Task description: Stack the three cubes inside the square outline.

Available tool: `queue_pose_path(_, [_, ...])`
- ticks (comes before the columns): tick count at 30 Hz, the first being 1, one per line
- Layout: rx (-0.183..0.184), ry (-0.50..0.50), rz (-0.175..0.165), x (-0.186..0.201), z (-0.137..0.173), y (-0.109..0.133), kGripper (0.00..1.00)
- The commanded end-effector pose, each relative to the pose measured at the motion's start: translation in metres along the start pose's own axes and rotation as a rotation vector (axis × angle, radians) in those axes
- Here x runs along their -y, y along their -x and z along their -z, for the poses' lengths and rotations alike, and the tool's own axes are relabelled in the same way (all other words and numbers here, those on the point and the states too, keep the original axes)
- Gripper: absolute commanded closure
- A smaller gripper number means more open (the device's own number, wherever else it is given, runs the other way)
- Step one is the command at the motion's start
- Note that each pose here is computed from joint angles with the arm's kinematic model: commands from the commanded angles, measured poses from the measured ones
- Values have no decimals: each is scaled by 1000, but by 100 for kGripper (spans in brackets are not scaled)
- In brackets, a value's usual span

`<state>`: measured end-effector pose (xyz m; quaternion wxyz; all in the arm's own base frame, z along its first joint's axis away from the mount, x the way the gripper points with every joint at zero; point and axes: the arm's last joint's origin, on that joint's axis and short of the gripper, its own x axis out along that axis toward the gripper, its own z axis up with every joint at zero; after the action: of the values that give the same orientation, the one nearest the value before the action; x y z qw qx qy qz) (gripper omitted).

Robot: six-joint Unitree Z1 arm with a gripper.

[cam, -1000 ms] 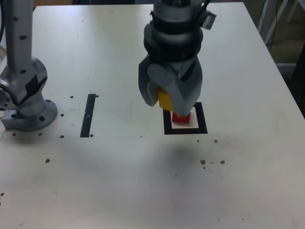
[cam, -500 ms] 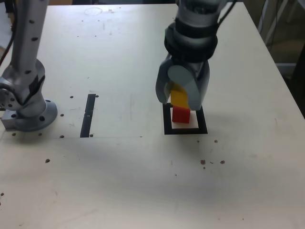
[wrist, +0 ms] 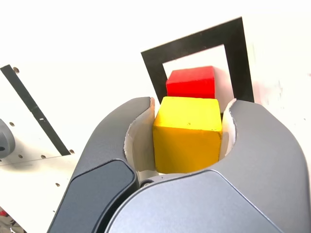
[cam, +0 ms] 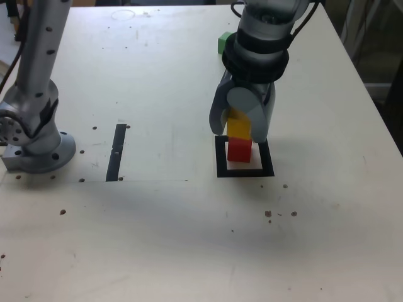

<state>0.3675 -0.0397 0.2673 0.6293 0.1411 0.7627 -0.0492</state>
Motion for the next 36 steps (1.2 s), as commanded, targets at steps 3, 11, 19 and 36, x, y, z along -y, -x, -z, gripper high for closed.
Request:
queue_pose_path(3, [-11,-5,3,-2,-1,-6,71])
queue_pose_path(11, [-13,-10,10,-1,-5,-14,71])
queue_pose_path(19, [-17,-5,16,-3,-5,-19,65])
queue_pose_path(36, [-9,-22,33,-3,-10,-27,8])
